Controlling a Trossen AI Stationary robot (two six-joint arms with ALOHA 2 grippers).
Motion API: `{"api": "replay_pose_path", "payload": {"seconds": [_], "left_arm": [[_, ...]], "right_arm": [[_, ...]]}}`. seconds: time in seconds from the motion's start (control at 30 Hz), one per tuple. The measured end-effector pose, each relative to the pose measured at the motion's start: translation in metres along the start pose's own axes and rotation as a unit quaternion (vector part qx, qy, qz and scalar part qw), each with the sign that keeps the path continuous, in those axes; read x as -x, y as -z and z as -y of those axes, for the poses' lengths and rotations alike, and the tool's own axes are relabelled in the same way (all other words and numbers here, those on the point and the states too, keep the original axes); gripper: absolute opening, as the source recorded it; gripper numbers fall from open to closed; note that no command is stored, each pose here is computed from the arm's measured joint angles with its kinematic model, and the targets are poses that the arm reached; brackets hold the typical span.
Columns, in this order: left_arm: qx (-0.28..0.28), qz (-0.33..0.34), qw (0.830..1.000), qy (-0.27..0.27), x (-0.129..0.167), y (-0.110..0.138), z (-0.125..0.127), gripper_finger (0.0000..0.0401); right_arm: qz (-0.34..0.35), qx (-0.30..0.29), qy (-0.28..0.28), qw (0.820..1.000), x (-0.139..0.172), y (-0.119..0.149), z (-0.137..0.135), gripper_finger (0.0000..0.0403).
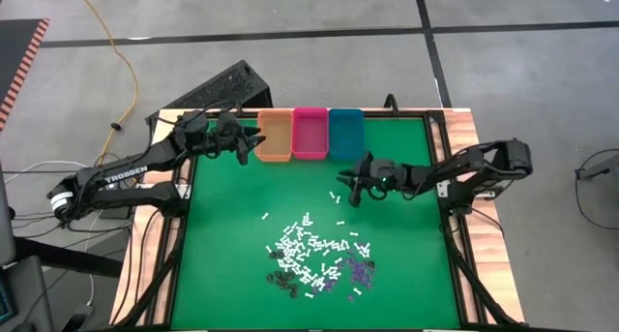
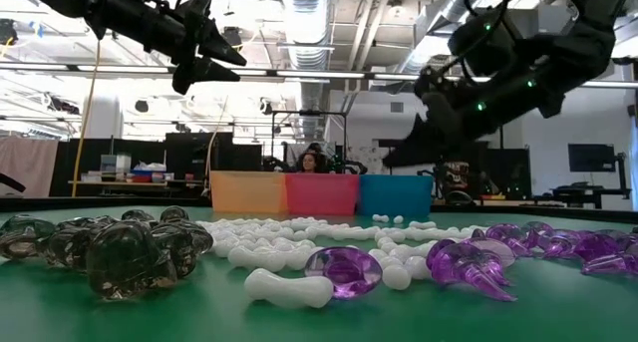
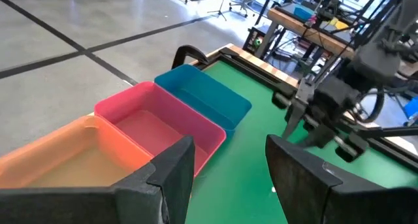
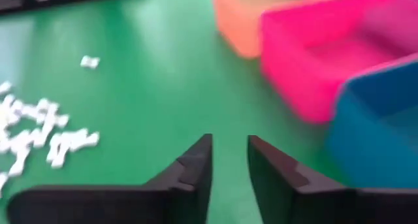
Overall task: Sort Halloween decoration
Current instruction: Put the white bone toy into the blue bin
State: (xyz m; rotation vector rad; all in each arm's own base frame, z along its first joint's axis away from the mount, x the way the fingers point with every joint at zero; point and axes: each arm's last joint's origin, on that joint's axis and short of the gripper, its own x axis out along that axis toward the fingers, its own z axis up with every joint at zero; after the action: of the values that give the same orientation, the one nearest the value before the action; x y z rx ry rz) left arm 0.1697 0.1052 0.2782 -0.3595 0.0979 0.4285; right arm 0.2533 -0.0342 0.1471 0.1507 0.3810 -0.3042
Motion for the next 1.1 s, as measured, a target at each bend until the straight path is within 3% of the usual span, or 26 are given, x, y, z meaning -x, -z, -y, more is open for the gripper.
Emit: {"api": "replay_pose_path", "payload": {"seconds": [0.17,0.3,0.83,1.1], "left_arm": [[-0.003,0.000,1.000,0.000,0.000,0.000,0.000,0.0178],[-0.003,0.000,1.000,0.000,0.000,0.000,0.000,0.0178],[-0.003,-0.018,1.000,-0.002,0.000,0.004,0.000,0.0178],[-0.004,-0.017,1.000,-0.004,0.000,0.003,0.000,0.0178]], "right_arm": [[-0.016,0.015,-0.021,1.000,-0.020,0.008,-0.018,0.0216],[-0.029,0.029,0.004,0.999,-0.037,0.012,-0.031,0.0246],[-0.093,0.012,0.063,0.994,-0.038,0.042,-0.044,0.0237],[-0.100,0.006,0.075,0.992,-0.039,0.044,-0.038,0.0182]]}}
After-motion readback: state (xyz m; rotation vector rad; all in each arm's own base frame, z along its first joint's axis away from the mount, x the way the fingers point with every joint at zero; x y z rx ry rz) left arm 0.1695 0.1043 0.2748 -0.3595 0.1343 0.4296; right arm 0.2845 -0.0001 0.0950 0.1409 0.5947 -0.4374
